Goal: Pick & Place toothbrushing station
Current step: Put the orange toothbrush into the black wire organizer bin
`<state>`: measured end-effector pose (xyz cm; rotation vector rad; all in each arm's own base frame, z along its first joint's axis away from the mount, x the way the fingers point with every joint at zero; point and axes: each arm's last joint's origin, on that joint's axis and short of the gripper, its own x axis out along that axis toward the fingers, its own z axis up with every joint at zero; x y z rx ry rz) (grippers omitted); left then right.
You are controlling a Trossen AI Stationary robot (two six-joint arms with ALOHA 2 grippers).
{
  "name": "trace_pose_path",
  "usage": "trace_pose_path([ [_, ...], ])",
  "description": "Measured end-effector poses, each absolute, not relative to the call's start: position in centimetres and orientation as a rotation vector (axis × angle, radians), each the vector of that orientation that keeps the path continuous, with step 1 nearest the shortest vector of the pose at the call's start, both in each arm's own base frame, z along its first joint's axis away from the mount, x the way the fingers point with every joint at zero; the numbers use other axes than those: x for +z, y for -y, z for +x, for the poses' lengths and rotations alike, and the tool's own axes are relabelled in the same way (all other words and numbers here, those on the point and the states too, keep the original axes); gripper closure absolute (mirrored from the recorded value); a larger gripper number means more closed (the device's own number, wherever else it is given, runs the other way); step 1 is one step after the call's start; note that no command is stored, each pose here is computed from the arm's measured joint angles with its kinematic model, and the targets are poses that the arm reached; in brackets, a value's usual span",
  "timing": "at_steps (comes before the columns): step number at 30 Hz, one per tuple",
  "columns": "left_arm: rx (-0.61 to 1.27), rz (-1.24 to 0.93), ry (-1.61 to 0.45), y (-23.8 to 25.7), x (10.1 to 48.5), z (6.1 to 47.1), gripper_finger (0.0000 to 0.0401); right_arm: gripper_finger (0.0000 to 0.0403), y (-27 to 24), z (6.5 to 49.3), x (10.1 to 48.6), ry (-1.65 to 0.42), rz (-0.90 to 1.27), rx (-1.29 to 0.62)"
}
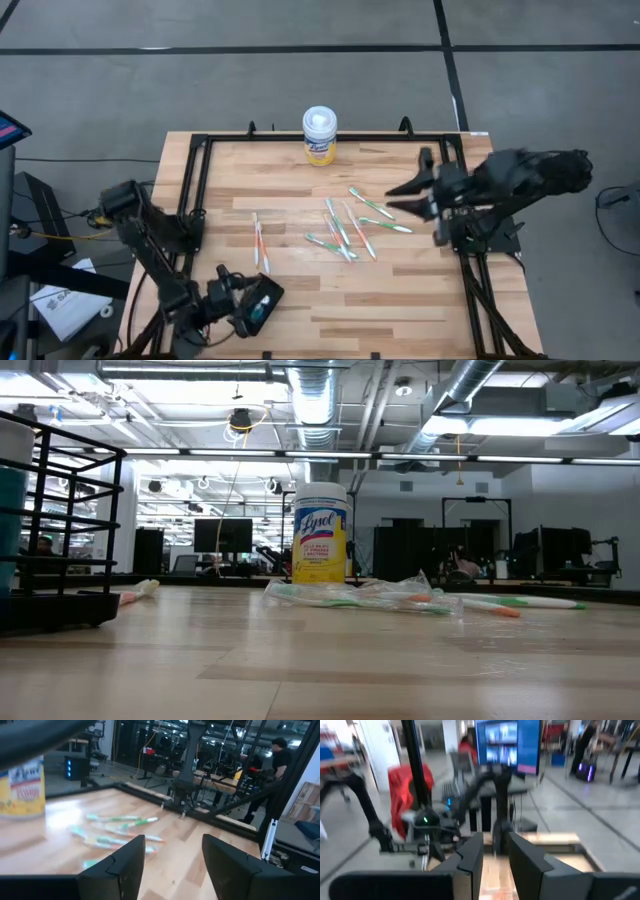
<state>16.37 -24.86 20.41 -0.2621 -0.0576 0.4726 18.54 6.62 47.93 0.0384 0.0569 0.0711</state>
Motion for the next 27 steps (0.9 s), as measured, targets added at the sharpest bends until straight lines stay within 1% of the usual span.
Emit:
trace_pose_path([
  [3,0.475,-0.266,0.062,23.8,23.6,15.8,0.0217,0.0321,-6.3,17.8,49.2,-0.017,0.066,0.070],
  [5,0.462,-0.285,0.062,22.9,25.8,15.4,0.0221,0.0321,-6.5,18.0,49.0,-0.043,0.103,0.072],
  [8,0.424,-0.324,0.070,21.5,29.9,15.1,0.0225,0.0321,-7.0,19.3,47.6,-0.142,0.123,0.062],
  [11,0.346,-0.344,0.102,20.0,34.6,14.8,0.0231,0.0321,-8.0,21.8,45.7,-0.246,0.139,0.041],
  [13,0.327,-0.323,0.128,18.8,37.4,14.8,0.0236,0.0321,-8.7,23.6,44.1,-0.322,0.121,0.009],
  [16,0.346,-0.266,0.155,17.3,40.2,15.0,0.0244,0.0321,-9.3,25.9,41.6,-0.435,0.085,-0.086],
  [19,0.394,-0.254,0.171,15.7,41.3,15.2,0.0251,0.0321,-9.1,28.1,39.6,-0.506,0.073,-0.170],
  [22,0.435,-0.311,0.183,14.5,41.0,15.2,0.0256,0.0321,-8.2,29.9,38.2,-0.552,0.069,-0.221],
  [24,0.512,-0.328,0.154,14.1,39.7,15.3,0.0258,0.0321,-7.3,30.8,37.4,-0.580,0.067,-0.258],
  [27,0.620,-0.350,0.130,13.8,36.2,15.5,0.0258,0.0321,-5.8,31.7,37.3,-0.557,0.087,-0.289],
])
